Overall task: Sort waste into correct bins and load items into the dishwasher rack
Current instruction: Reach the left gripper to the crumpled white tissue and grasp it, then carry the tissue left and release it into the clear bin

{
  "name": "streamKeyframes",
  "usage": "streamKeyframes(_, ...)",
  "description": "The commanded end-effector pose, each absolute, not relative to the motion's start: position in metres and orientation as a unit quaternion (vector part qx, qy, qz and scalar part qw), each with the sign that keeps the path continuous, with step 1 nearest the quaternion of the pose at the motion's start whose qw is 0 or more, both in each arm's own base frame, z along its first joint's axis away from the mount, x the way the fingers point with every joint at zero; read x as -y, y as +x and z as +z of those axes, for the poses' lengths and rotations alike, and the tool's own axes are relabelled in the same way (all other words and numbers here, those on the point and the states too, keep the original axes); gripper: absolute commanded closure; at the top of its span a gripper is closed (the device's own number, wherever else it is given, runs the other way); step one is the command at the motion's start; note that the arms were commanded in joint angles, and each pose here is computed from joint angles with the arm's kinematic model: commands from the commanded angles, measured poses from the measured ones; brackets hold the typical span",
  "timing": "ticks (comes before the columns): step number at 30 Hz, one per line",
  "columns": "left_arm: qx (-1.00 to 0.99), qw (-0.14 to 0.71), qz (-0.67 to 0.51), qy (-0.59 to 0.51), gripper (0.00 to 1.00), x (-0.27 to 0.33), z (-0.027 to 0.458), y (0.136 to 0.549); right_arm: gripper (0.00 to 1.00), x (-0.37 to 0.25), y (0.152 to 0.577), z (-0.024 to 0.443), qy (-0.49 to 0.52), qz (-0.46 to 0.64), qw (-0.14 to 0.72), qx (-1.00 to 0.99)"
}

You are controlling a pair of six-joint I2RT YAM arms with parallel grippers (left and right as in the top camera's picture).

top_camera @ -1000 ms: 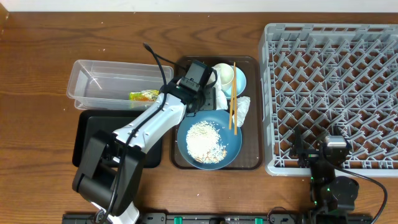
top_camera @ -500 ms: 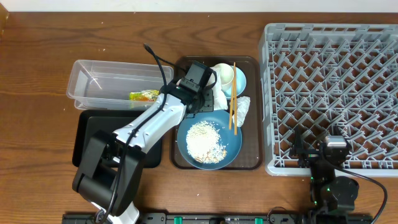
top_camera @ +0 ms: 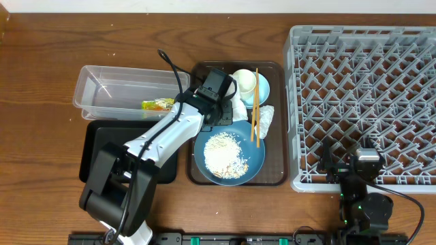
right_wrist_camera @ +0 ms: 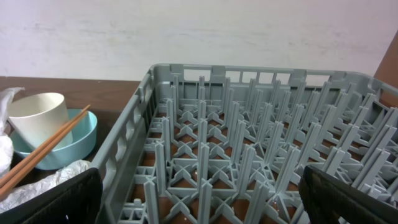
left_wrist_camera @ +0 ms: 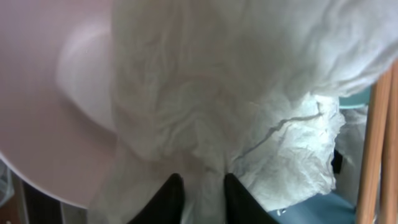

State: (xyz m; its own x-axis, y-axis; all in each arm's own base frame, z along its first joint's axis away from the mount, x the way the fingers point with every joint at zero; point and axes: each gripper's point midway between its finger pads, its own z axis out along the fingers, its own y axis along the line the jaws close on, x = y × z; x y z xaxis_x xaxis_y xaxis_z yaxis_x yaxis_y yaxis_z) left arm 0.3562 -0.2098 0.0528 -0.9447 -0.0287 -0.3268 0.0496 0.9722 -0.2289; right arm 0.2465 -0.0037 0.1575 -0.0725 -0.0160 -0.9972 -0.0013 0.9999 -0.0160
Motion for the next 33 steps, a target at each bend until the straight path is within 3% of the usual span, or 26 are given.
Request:
streamKeyframes(1,-0.98,0.167,-0.109,0.008,0.87,0.207,0.048,0.356,0.01,0.004,0.246,0.157,-0.007,-0.006,0.681,-0.733)
streamKeyframes(3,-0.979,0.172,-0.112,0.008,0.94,0.209,0.052,0.358,0.01,0.004,0.246,0.157,-0.007,-0.006,0.681,-0.733)
streamKeyframes(11,-0.949,0.283,-0.135,-0.018,0.94,0.196,0.139,0.391,0.01,0.004,0.246,0.157,-0.007,-0.006,0.681,-0.733)
streamKeyframes(18,-0.925,0.359,-0.097,-0.085,0.94,0.131,0.2,0.397,0.01,0.004,0.246,0.157,-0.007,-0.007,0.681,-0.733)
streamKeyframes(25,-0.933,0.326,-0.016,-0.151,0.94,0.064,0.178,0.393,0.01,0.004,0.246,0.157,-0.007,-0.006,0.681,-0.733)
streamKeyframes(33,-0.946,0.268,0.019,-0.18,0.94,0.036,0.129,0.395,0.01,0.004,0.246,0.157,-0.007,-0.007,0.681,-0.733)
